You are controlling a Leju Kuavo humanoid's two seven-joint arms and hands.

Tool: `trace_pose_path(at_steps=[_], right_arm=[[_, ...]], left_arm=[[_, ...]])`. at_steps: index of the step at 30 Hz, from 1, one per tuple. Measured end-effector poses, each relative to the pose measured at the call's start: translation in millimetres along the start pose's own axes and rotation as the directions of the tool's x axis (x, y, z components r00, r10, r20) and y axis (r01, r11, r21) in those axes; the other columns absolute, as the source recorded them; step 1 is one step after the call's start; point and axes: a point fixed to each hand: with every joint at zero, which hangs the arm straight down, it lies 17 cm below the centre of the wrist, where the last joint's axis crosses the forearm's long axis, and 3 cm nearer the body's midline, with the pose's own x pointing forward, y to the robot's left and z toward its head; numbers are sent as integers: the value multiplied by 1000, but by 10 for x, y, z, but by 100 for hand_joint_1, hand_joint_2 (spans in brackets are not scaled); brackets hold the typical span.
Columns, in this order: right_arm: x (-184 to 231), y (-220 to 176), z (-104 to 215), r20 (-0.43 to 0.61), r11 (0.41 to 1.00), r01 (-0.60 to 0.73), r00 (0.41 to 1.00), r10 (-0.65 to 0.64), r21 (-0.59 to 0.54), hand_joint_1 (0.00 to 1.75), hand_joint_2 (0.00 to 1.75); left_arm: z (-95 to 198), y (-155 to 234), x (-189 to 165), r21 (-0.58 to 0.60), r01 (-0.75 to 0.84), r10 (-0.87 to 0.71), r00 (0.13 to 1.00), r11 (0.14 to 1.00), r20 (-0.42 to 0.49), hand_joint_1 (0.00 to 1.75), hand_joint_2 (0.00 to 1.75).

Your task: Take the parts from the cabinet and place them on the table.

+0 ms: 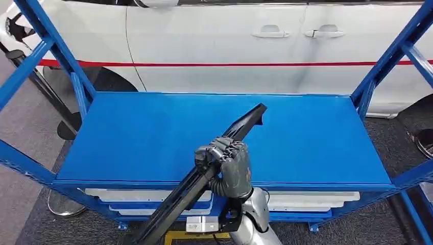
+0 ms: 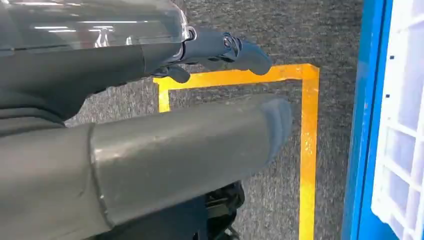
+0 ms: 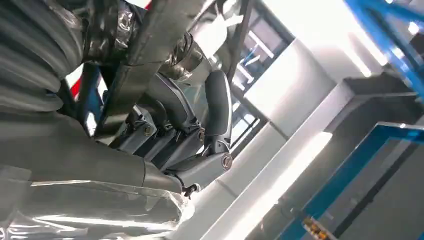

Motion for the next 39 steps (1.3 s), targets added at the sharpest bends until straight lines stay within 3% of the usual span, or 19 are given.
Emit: trace_pose_path(at_steps=[9,20,29,39], right_arm=[[277,370,194,-5,984,145,989,-145,105,175,175],[462,458,236,73,980,128,987,-140,150,175,175],[463,418,108,125,987,76,988,-94,144,175,175],[247,164,-462,162,998,-28,987,20,50,175,175]], left_arm=[[-21,8,71,3,-8,8,1000,1000,14,0,0],[-32,7,68,-2,0,0,1000,1000,-1,0,0],[-45,-60,123,-26,19,-19,1000,999,3,0,0],[-68,-130,196,-53,60,-60,998,997,2,0,0]])
